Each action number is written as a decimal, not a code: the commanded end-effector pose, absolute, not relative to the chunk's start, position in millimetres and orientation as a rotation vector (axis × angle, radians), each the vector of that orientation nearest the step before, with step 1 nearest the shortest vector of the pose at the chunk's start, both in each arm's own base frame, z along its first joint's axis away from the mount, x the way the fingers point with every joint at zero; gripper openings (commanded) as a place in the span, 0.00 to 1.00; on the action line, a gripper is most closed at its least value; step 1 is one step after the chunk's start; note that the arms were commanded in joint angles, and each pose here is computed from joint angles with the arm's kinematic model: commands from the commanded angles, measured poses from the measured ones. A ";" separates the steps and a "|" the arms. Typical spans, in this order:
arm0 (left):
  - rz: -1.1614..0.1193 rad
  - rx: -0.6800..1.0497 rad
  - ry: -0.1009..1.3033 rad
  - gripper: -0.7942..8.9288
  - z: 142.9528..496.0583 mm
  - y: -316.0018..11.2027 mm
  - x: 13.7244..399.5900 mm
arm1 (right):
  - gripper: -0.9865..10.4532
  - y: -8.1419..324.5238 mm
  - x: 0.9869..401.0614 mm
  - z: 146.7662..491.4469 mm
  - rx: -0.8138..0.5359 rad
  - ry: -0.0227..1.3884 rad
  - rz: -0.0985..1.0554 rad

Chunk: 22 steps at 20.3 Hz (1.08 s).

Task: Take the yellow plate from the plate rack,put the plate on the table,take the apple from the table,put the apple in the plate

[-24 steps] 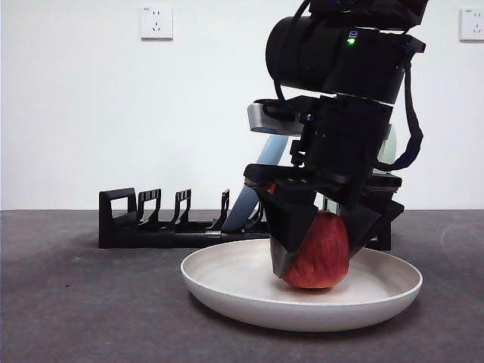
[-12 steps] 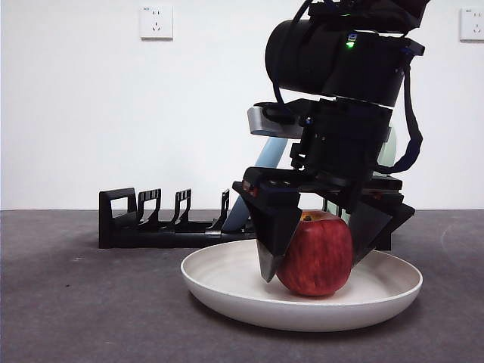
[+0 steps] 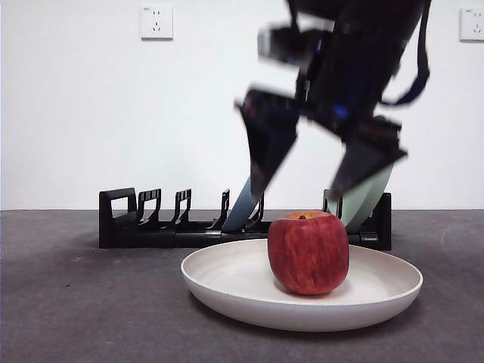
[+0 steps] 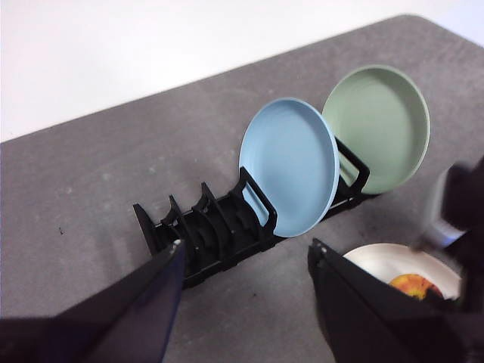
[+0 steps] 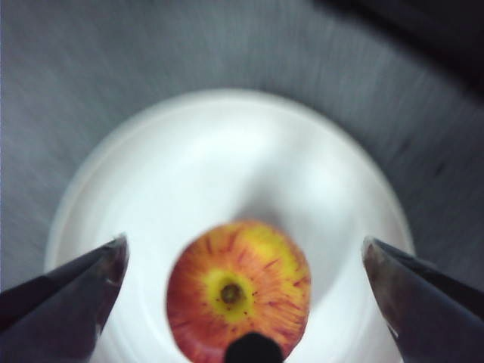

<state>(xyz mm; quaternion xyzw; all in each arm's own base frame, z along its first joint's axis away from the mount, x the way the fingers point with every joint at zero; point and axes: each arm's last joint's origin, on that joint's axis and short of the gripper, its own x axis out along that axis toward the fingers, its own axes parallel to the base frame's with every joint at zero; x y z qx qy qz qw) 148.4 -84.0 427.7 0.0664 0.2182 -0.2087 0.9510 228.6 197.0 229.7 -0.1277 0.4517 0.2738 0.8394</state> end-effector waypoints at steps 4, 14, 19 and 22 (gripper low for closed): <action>-0.435 0.192 0.477 0.07 419.1 -92.2 162.8 | 0.07 180.4 210.9 280.0 -0.250 0.747 0.628; -0.444 0.234 0.468 0.07 401.5 -99.6 175.5 | 0.08 107.8 182.2 342.2 -0.146 0.523 0.443; -0.420 0.204 0.434 0.07 345.7 -89.7 164.9 | 0.08 62.1 159.5 341.6 -0.108 0.565 0.352; -0.404 0.143 0.431 0.07 309.7 -82.8 152.7 | 0.08 51.9 143.3 320.3 -0.088 0.566 0.337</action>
